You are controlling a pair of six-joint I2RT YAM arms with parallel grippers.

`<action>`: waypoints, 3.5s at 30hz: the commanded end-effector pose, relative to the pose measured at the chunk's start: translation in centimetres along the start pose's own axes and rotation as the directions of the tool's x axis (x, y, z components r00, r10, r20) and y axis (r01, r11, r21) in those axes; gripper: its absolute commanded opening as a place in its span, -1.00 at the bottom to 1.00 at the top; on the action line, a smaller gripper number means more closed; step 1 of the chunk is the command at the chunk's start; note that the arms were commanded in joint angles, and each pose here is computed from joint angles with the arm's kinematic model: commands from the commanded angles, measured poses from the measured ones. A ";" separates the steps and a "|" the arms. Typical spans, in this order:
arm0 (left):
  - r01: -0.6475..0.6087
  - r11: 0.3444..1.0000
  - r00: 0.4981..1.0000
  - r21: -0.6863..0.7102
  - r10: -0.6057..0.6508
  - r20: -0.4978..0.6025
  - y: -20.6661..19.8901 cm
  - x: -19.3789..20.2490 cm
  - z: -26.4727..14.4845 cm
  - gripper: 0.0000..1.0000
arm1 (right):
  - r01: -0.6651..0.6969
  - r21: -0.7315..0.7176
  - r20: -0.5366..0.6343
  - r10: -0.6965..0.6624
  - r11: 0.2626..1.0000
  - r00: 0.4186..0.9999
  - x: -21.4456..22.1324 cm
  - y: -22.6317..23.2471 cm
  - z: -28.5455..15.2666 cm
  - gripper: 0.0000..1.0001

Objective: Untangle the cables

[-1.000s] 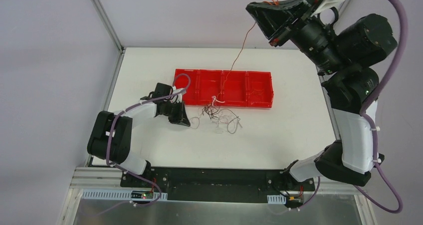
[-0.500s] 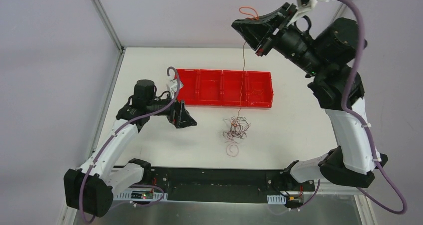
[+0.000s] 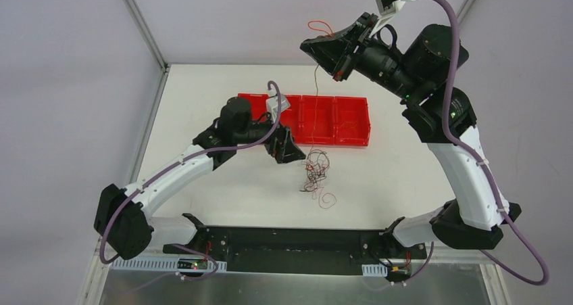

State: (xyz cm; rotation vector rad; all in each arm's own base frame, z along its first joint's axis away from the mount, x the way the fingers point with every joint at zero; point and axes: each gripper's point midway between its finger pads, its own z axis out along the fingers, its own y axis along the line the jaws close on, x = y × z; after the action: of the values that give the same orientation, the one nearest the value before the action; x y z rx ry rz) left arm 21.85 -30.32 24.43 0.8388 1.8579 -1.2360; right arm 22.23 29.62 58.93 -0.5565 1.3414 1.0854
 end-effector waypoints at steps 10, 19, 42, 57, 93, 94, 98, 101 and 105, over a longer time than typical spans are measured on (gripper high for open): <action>0.031 0.995 0.995 -0.096 -0.040 -0.092 3.8 5.1 8.0 0.34 | -0.039 -0.064 0.211 0.052 0.997 0.976 -7.5 2.6 0.1 -1.00; 0.291 0.874 0.863 -0.388 -0.415 -0.287 11.2 14.5 2.3 -0.25 | 0.088 0.084 0.434 -0.116 0.993 0.893 -15.5 2.5 -4.6 -1.00; 0.247 0.752 0.838 -0.611 -0.483 -0.256 14.8 14.2 -12.6 -0.15 | 0.223 0.401 0.326 -0.367 0.888 0.871 -14.5 -2.2 -9.0 -1.00; 0.143 0.766 0.843 -0.626 -0.426 -0.329 18.9 15.0 -19.5 -0.39 | 0.296 0.395 0.148 -0.377 0.870 0.914 -9.1 -3.3 -10.2 -1.00; -0.404 0.882 0.697 -0.243 0.124 -0.706 15.3 15.9 -4.4 -1.00 | 0.314 0.681 0.004 -0.431 0.662 0.902 -8.2 -9.5 -15.2 -1.00; -0.416 0.878 0.673 -0.238 0.121 -0.729 15.3 16.7 -6.0 -1.00 | 0.318 0.716 -0.007 -0.449 0.621 0.894 -8.9 -10.1 -16.0 -1.00; -0.406 0.866 0.647 -0.292 0.047 -0.761 16.9 19.0 -12.8 -1.00 | 0.362 0.795 -0.062 -0.529 0.487 0.846 -11.3 -11.1 -18.7 -1.00; -0.403 0.852 0.631 -0.334 -0.005 -0.776 18.9 20.4 -17.0 -1.00 | 0.392 0.828 -0.112 -0.567 0.401 0.816 -12.4 -11.4 -20.4 -1.00; -0.341 0.848 0.662 -0.406 -0.089 -0.744 21.0 20.6 -19.4 -1.00 | 0.429 0.848 -0.177 -0.596 0.313 0.784 -13.5 -11.5 -21.8 -1.00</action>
State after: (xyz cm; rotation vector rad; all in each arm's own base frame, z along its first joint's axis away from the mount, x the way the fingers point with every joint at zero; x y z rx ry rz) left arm 25.07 -5.15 3.04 1.1709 2.5138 -0.1827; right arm 24.84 5.71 61.53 -0.1438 1.2940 -0.0228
